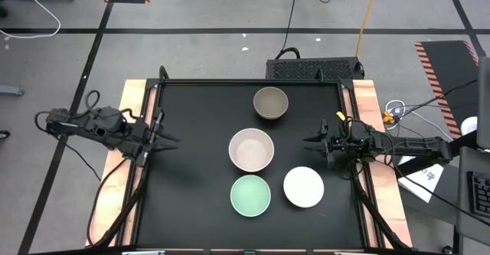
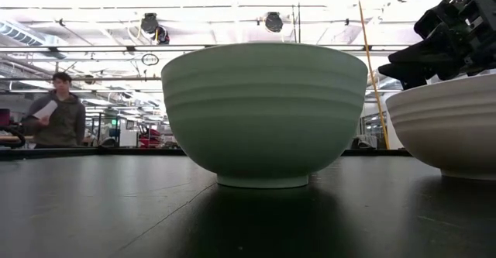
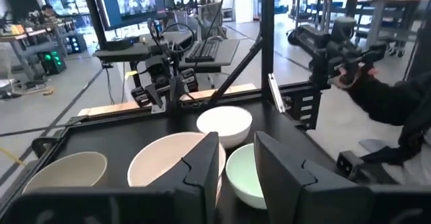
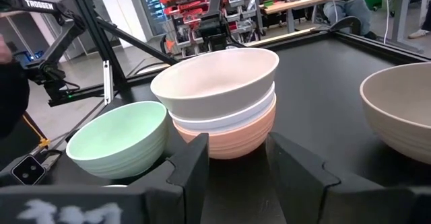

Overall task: Nest bowls inside each other
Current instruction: Stack the dark gray bowl on the light gray bowl

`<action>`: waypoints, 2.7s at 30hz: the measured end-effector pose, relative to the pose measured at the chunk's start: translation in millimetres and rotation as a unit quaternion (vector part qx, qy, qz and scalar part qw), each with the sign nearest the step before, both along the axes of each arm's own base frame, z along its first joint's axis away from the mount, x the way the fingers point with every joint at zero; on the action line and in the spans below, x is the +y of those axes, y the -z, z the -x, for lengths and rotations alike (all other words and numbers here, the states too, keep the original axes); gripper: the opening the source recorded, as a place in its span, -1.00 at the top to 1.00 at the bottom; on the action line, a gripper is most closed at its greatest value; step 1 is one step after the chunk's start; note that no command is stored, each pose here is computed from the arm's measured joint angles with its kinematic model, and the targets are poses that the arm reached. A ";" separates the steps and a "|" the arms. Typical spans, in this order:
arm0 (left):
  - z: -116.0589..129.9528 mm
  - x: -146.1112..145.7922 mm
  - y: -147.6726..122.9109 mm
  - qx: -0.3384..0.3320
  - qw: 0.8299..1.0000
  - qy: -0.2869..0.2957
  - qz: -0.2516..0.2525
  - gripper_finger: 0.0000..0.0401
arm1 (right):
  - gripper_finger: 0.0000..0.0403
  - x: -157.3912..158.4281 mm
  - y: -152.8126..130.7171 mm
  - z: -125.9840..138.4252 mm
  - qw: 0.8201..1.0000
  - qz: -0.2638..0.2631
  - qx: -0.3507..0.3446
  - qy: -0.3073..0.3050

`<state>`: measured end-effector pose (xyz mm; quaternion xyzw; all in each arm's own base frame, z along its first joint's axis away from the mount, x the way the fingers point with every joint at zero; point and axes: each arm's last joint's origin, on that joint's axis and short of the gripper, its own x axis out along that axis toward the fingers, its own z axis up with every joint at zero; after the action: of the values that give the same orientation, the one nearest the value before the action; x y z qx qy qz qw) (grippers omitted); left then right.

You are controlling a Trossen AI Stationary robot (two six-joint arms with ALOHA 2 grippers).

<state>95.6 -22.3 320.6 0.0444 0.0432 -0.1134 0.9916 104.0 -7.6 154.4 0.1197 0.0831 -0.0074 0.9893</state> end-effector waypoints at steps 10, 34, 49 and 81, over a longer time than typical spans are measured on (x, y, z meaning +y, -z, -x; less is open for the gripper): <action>33.2 14.6 11.9 -0.007 0.996 -0.089 0.006 0.51 | 0.29 0.0 0.0 0.0 1.000 0.000 0.000 0.000; 26.6 10.7 66.3 -0.060 0.997 -0.037 0.012 0.62 | 0.29 0.0 0.0 0.0 1.000 0.003 0.000 0.000; 16.6 8.5 83.9 -0.069 0.997 -0.023 0.010 0.84 | 0.29 0.0 -0.1 0.0 1.000 0.000 0.000 0.000; -3.0 17.9 141.1 -0.041 0.996 -0.081 0.020 0.85 | 0.29 -0.2 -0.6 -0.1 1.000 0.000 -0.003 0.004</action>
<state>98.6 -4.4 179.5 0.0251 0.0041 -0.0319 0.9992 104.1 -7.9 154.9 0.1197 0.0797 -0.0109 0.9895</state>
